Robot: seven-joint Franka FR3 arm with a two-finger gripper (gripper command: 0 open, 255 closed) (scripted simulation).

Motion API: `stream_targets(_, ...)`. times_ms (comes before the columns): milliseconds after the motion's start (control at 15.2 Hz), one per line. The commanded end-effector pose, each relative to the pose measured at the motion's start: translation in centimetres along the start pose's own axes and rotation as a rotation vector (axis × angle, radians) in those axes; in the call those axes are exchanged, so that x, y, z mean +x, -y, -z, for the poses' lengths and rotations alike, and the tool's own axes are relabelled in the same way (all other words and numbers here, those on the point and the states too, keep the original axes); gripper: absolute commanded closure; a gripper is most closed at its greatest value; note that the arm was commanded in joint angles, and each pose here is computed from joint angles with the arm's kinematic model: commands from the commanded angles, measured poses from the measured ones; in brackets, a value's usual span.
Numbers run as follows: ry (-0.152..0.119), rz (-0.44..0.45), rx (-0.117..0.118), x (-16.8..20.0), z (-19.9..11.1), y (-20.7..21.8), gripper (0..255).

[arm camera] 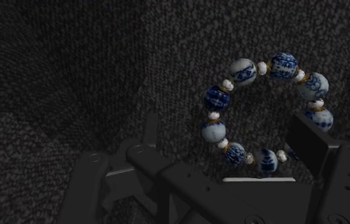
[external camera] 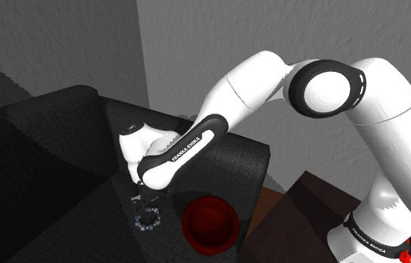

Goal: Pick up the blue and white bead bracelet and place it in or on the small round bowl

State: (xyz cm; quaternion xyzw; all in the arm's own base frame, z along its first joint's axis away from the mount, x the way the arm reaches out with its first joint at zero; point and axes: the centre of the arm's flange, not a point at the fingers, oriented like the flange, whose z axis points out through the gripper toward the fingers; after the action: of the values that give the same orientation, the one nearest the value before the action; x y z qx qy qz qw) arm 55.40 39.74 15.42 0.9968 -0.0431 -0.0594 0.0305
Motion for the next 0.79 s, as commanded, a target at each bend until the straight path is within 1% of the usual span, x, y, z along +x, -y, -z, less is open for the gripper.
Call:
stream_targets(0,0.000,0.000,0.000,0.06,-1.09,0.04,0)
stream_targets(132,0.000,0.000,0.000,0.05,-1.92,0.04,0)
stream_targets(594,0.000,0.000,0.000,0.06,-1.92,0.04,0)
stream_targets(660,0.000,0.000,0.000,0.06,-1.92,0.04,255)
stream_targets(726,0.000,0.000,0.000,0.06,-1.92,0.04,255)
